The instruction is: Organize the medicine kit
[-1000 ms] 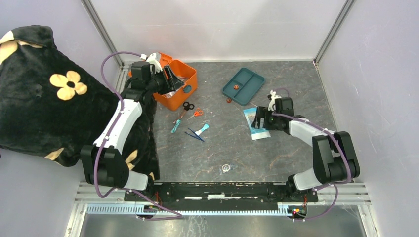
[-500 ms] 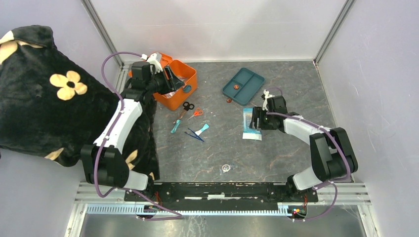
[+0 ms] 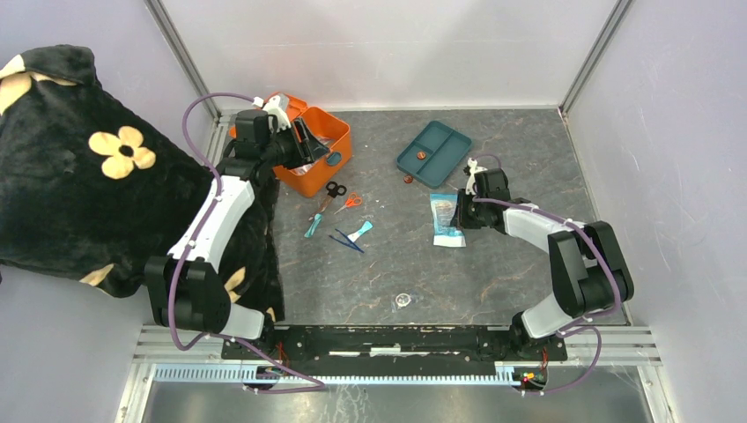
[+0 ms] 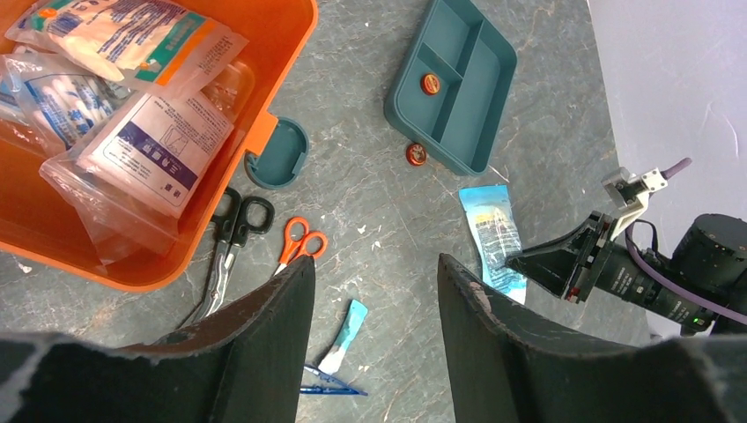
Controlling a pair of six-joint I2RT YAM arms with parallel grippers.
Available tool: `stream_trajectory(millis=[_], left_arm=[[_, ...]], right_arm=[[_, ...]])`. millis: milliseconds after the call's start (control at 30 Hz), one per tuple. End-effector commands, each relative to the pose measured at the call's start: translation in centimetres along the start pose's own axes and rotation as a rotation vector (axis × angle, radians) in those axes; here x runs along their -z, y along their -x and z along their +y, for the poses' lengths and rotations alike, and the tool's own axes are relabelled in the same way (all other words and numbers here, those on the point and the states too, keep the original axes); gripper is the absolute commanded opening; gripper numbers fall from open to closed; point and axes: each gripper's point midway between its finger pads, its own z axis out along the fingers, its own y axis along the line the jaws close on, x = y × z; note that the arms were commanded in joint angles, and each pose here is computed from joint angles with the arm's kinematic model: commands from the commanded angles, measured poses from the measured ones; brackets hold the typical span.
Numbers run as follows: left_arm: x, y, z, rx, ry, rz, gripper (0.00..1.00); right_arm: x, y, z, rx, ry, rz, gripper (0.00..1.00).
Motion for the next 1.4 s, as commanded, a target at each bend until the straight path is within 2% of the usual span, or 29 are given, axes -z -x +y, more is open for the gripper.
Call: stream_trajectory(millis=[0,133,233,333,433,567,800,1067,1367], left_arm=[[0.1,0.8,-1.6,-0.037,-0.096,-0.022,0.60],[0.0,0.1,-4.0,-0.011,-0.231,-0.005,0.60],[-0.4,-1.0,-6.1,0.000,-0.290,0.017,0.61],[-0.8,-3.2,-9.4,-0.048,-0.327,0.048,0.62],[-0.7,-4.8,-12.0,-0.051,-0.386,0.049,0.64],[-0.9,-6.4,-13.5,-0.033,-0.422,0.074,0.64],[-1.7,-9.1,-14.5,-0.035,-0.414,0.121,0.63],[-2.7,-10.2,-14.6,-0.019,-0.360,0.125,0.57],[-3.7,-10.8,-15.3,-0.015,-0.363,0.151,0.40]], right_arm=[[0.5,0.8,1.3,0.005,0.058,-0.047,0.17],[2.0,1.8,3.9,-0.018,0.177,-0.120,0.08],[3.7,3.2,7.4,-0.080,0.363,-0.211,0.07],[5.8,4.7,11.1,-0.124,0.544,-0.291,0.07],[7.4,6.0,13.8,-0.135,0.639,-0.332,0.07],[9.3,7.3,16.0,-0.140,0.721,-0.375,0.06],[11.1,9.1,18.0,-0.128,0.803,-0.413,0.06],[12.3,9.2,19.0,-0.122,0.872,-0.413,0.06],[12.9,8.6,19.2,-0.114,0.891,-0.408,0.06]])
